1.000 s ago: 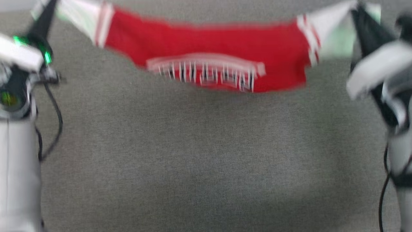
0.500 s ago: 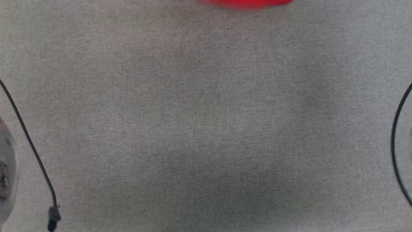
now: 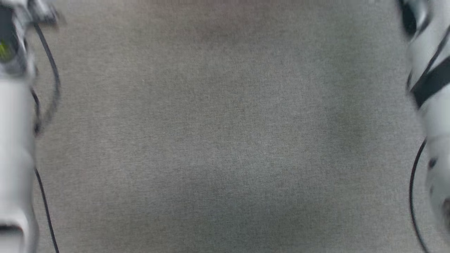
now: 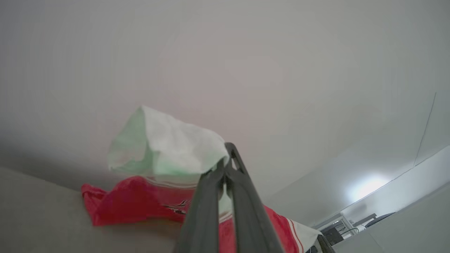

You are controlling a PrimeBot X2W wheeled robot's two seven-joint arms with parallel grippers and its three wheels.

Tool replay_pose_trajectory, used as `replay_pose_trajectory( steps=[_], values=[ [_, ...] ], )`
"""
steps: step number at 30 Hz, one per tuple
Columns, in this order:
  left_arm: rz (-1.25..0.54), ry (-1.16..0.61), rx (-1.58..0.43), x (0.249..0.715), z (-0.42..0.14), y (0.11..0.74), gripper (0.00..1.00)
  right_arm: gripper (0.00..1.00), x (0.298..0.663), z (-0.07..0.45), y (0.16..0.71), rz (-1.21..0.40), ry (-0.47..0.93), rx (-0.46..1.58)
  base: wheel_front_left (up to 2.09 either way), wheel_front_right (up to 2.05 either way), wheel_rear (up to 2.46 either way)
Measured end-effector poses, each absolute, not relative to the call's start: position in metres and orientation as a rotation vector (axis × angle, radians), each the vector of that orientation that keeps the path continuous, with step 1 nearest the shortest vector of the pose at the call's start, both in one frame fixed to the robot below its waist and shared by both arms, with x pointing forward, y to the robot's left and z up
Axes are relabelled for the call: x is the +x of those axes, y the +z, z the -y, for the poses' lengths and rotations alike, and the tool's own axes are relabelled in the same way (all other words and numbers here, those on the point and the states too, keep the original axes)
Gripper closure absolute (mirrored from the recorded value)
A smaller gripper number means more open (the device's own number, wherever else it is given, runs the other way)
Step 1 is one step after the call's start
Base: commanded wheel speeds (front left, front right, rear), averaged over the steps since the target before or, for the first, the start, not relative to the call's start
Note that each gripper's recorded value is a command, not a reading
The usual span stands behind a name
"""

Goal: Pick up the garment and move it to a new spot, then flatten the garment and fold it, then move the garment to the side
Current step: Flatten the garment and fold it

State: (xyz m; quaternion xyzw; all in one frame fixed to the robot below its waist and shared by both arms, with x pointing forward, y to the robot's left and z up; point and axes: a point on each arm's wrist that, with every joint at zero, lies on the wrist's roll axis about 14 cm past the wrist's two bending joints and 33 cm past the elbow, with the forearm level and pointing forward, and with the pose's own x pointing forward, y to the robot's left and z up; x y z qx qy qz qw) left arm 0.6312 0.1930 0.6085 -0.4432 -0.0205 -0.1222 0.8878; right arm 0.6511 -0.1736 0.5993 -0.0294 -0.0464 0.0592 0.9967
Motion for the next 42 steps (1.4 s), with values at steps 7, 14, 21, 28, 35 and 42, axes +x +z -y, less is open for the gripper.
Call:
replay_pose_trajectory(
  steps=[7, 14, 21, 28, 35, 42],
  values=[
    [-0.218, -0.227, -0.925, 0.537, -0.185, 0.507, 1.0, 1.0, 0.584, 0.176, 0.498, -0.138, 0.166, -0.049, 0.0, 0.0, 0.0],
    [-0.352, -0.204, -0.936, 0.45, -0.184, 0.465, 1.0, 1.0, 0.513, 0.195, 0.461, -0.249, 0.207, -0.048, 0.0, 0.0, 0.0],
    [-0.421, -0.198, -0.888, 0.389, -0.196, 0.453, 1.0, 1.0, 0.454, 0.212, 0.456, -0.351, 0.254, -0.08, 0.0, 0.0, 0.0],
    [-0.486, -0.21, -0.856, 0.347, -0.201, 0.451, 1.0, 1.0, 0.397, 0.207, 0.449, -0.504, 0.285, -0.072, 0.0, 0.0, 0.0],
    [-0.552, -0.195, -0.855, 0.317, -0.206, 0.446, 1.0, 1.0, 0.354, 0.207, 0.447, -0.618, 0.257, -0.045, 0.0, 0.0, 0.0],
    [-0.57, -0.198, -0.872, 0.308, -0.202, 0.447, 1.0, 1.0, 0.341, 0.203, 0.453, -0.658, 0.24, -0.029, 0.0, 0.0, 0.0]
  ],
)
